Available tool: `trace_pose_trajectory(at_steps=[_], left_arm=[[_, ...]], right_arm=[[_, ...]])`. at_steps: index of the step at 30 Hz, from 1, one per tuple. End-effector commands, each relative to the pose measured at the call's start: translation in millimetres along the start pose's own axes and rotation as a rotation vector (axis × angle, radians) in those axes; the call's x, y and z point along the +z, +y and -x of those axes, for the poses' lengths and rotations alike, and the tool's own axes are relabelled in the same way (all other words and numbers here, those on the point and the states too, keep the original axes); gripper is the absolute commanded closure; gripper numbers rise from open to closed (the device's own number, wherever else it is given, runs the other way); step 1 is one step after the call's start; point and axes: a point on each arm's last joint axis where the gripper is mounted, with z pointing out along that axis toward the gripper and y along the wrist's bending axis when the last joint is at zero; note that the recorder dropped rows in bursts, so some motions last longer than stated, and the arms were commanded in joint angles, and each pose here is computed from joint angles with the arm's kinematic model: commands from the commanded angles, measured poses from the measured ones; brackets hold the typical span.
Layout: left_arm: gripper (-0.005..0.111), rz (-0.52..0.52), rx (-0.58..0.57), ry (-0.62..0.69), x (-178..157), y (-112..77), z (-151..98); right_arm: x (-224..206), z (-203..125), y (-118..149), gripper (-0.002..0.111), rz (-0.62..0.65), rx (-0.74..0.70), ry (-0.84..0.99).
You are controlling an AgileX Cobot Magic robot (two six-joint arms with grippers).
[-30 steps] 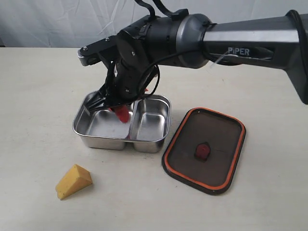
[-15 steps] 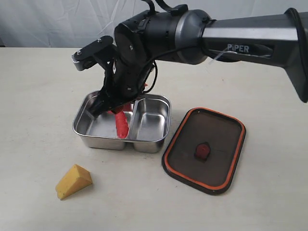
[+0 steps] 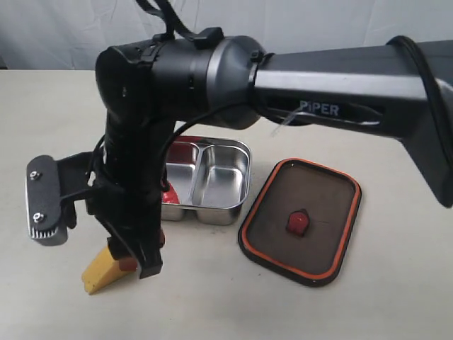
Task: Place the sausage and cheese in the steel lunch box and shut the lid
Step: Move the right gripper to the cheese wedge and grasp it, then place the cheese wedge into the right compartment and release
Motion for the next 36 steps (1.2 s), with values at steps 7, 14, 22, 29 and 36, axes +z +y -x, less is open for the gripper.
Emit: trace_pose_trajectory(at_steps=[7, 14, 22, 29, 36], left_arm=[[0.107, -0.002, -0.003, -0.002, 0.0, 0.1, -1.1], [0.107, -0.002, -0.003, -0.002, 0.0, 0.1, -1.1], [0.107, -0.002, -0.003, -0.002, 0.0, 0.1, -1.1], [0.107, -0.002, -0.003, -0.002, 0.0, 0.1, -1.1], [0.107, -0.002, -0.003, -0.002, 0.0, 0.1, -1.1]], right_arm=[[18.4, 18.9, -1.5, 0.041, -0.106, -0.132, 0.001], [45.1, 15.0, -7.8, 0.041, -0.116, -0.140, 0.006], [74.1, 7.0, -11.9, 0.041, -0.112, -0.147, 0.040], [78.4, 6.1, -11.5, 0.096, -0.103, -0.068, 0.037], [31.8, 12.6, -6.5, 0.108, -0.129, 0.028, 0.043]])
